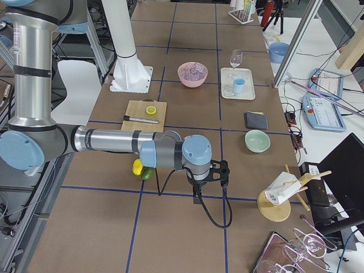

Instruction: Put ice in cup with scoop

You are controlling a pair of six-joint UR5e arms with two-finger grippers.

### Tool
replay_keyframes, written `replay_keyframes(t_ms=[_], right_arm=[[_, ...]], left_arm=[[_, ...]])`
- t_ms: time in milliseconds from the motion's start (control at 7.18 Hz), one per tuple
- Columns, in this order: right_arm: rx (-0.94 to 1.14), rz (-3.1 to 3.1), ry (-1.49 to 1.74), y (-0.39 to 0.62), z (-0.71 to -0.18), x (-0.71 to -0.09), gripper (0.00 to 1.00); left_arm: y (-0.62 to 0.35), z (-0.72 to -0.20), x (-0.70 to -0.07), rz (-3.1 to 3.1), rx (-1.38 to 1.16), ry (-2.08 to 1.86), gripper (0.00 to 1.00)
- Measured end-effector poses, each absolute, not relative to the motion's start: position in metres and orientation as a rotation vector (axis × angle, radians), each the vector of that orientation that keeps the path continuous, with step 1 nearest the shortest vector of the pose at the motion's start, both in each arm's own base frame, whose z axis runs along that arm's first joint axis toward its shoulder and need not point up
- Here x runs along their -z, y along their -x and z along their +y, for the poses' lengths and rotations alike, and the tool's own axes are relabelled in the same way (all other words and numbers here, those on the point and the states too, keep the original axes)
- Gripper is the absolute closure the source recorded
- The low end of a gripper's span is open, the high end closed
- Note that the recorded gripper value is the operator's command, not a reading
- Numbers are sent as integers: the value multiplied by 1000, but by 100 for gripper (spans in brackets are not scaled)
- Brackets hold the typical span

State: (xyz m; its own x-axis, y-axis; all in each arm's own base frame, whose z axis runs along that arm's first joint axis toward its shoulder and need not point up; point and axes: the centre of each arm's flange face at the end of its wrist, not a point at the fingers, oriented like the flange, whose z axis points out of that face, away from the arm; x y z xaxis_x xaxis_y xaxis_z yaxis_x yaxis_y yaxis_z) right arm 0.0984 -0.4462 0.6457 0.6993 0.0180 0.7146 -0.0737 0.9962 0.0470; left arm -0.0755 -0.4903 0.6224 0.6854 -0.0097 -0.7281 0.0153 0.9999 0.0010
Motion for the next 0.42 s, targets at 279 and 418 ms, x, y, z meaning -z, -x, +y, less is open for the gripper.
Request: replay_keyframes(t_ms=[279,418], right_arm=[[-50,-795,-75,-98,-446,-646,0],[-50,-795,-76,-98,-447,-645,0]], left_arm=[[76,-492,-621,816,13,-10,0],[76,-493,-621,815,13,-10,0]])
